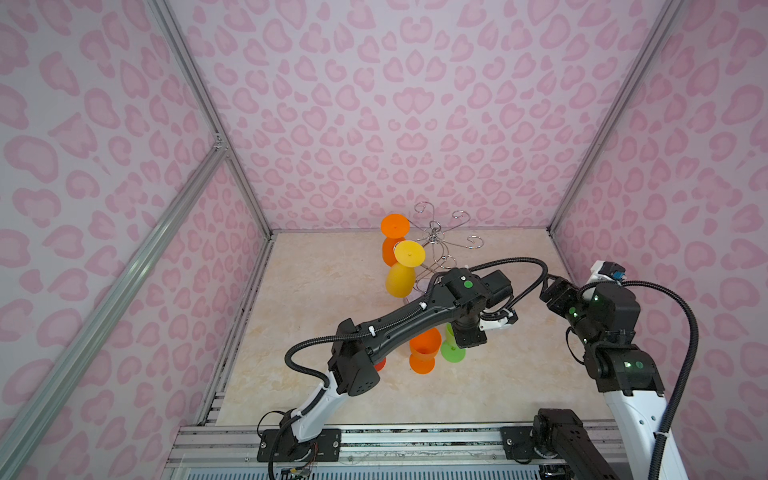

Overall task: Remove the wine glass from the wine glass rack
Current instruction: 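Lower the green glass upright beside the orange glass with the left gripper, then open the left gripper and reach it to the yellow glass foot on the rack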

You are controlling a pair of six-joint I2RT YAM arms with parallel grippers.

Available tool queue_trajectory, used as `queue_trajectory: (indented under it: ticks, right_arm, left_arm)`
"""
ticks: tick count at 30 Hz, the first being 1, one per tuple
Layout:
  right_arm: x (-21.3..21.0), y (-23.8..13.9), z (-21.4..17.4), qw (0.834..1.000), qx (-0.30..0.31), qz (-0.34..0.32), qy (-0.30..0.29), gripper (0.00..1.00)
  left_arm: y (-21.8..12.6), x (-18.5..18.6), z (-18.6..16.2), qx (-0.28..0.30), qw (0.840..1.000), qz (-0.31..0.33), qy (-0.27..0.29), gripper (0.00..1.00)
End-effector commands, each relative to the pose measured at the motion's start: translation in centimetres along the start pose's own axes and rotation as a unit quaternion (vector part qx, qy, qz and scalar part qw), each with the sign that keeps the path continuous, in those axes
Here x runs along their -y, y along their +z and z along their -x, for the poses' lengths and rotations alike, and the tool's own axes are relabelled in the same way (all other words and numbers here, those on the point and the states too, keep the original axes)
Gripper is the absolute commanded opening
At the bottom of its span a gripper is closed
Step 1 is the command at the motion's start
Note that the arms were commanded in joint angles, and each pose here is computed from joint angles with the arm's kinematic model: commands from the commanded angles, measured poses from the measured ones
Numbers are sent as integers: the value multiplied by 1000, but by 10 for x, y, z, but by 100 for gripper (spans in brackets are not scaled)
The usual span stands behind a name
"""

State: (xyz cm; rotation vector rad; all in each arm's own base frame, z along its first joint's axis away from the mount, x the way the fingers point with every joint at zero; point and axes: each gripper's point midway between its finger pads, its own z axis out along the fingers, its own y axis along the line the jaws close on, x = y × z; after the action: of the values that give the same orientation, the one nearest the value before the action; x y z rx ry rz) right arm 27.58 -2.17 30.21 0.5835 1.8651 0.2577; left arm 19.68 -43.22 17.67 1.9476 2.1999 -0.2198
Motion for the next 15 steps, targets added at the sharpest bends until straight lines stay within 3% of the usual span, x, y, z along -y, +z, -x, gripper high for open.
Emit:
queue_trajectory:
  ticks: [1,9,12,15]
  right_arm:
    - [-4,1,1,1000,3,10,4,81]
    - [-6,2,-2,1000,0,19,12,80]
    - [-8,3,-2,1000,-3,23,13,80]
    - [-8,4,-4,1000,-5,26,17,80]
  left_arm:
    - [-46,5,14,66,998,9,0,40]
    - [-151,20,20,233,972,22,-31,41]
    - [-196,21,11,304,950,36,-60,41]
    - [-246,11,-9,383,915,47,-118,41]
